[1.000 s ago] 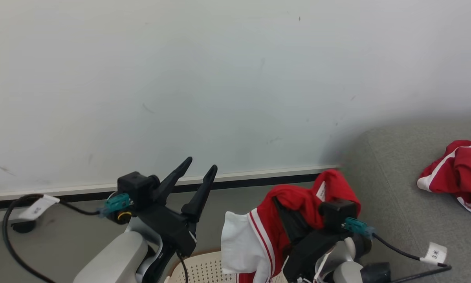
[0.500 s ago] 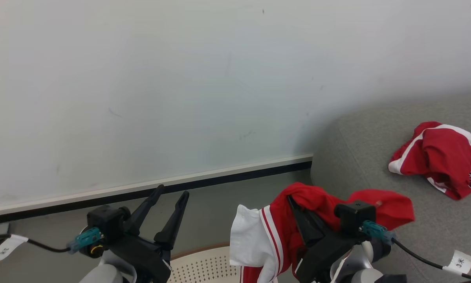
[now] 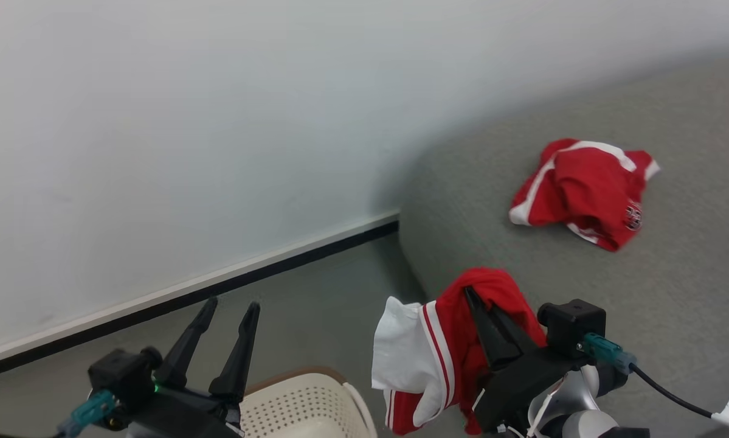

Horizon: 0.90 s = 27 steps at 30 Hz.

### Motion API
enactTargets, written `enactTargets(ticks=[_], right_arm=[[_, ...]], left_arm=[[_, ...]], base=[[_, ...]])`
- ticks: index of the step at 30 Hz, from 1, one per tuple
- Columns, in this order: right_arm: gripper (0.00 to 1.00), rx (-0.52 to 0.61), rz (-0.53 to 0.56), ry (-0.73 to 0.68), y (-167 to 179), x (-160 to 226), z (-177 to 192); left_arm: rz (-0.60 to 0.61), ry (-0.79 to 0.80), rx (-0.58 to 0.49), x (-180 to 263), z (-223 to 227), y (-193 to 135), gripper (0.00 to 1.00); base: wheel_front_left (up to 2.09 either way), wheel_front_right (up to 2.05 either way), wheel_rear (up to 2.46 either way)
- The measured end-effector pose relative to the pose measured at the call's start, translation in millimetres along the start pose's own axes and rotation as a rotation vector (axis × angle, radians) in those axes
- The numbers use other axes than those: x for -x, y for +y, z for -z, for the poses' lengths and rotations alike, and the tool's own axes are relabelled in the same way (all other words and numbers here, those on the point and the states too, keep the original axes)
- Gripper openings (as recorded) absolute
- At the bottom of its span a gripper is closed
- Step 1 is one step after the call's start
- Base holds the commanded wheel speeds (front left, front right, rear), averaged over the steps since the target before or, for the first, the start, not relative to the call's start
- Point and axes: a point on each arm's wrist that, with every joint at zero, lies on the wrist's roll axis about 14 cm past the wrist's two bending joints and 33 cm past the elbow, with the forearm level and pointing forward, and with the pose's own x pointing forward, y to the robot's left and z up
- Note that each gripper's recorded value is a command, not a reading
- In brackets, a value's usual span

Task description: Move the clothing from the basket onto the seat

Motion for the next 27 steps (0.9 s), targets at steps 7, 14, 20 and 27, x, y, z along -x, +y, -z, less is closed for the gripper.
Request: enactTargets(ticks=[7,14,20,27], right_arm=[[0.00,0.008,0.131,-0.012,-37,20,-4],[0.00,0.024,0.285,0.022,-78,42,8],[0.00,0.020,0.371,0.061,-98,57,20],[0.00,0.023,0.414,0.086,-107,65,27]], left_arm=[[0.097,0.043,0.019,-17,24,-26,1.00],[0.213,0.084,0.077,-44,49,-50,1.00],[0.289,0.126,0.141,-54,75,-70,1.00],[0.353,0.169,0.166,-56,95,-85,1.00]], base=[[0.00,0.00,0.00],[0.00,0.00,0.00],[0.00,0.00,0.00],[0.00,0.00,0.00]])
